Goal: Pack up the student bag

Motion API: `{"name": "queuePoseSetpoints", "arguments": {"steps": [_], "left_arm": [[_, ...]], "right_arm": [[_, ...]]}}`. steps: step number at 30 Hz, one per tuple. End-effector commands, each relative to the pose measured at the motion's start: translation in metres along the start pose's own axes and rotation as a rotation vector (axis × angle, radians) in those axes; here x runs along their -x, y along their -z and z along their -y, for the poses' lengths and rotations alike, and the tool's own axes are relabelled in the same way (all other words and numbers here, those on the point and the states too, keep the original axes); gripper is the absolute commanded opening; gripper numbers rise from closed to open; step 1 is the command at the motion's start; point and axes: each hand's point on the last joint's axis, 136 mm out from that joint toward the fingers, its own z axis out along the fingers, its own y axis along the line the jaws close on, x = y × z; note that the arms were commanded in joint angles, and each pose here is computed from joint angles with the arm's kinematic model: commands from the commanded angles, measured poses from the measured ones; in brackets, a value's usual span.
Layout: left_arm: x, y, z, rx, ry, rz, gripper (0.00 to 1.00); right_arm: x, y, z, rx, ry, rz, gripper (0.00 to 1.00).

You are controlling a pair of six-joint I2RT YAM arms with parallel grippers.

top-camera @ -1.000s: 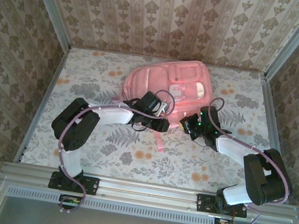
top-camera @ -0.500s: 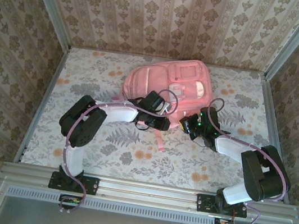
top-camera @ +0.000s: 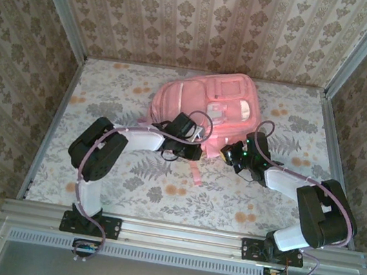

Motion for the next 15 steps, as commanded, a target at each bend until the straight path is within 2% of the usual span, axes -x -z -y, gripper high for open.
{"name": "queuePoseSetpoints", "arguments": {"steps": [1,4,7,10,15], "left_arm": [[0.001,0.009,0.007,-0.021,-0.014,0.023,0.15],[0.005,0.013,0.022,-0.080,-0.034,0.065,0.29],[0.011,0.016,0.023,-0.117,-0.015,0.103,0.38],[0.014,0.013,0.021,-0.170,0.053,0.114,0.42],[0.014,-0.001,0.025,-0.259,0.149,0.118,0.43]], "right_arm": [[-0.010,0.005,-0.005,0.027,0.024,-0.055,0.00],[-0.014,0.004,-0.011,0.053,0.015,-0.083,0.00],[-0.015,0.005,-0.015,0.078,-0.008,-0.099,0.00],[-0.018,0.006,-0.023,0.113,-0.031,-0.118,0.00],[-0.020,0.007,-0.032,0.152,-0.055,-0.142,0.00]]}}
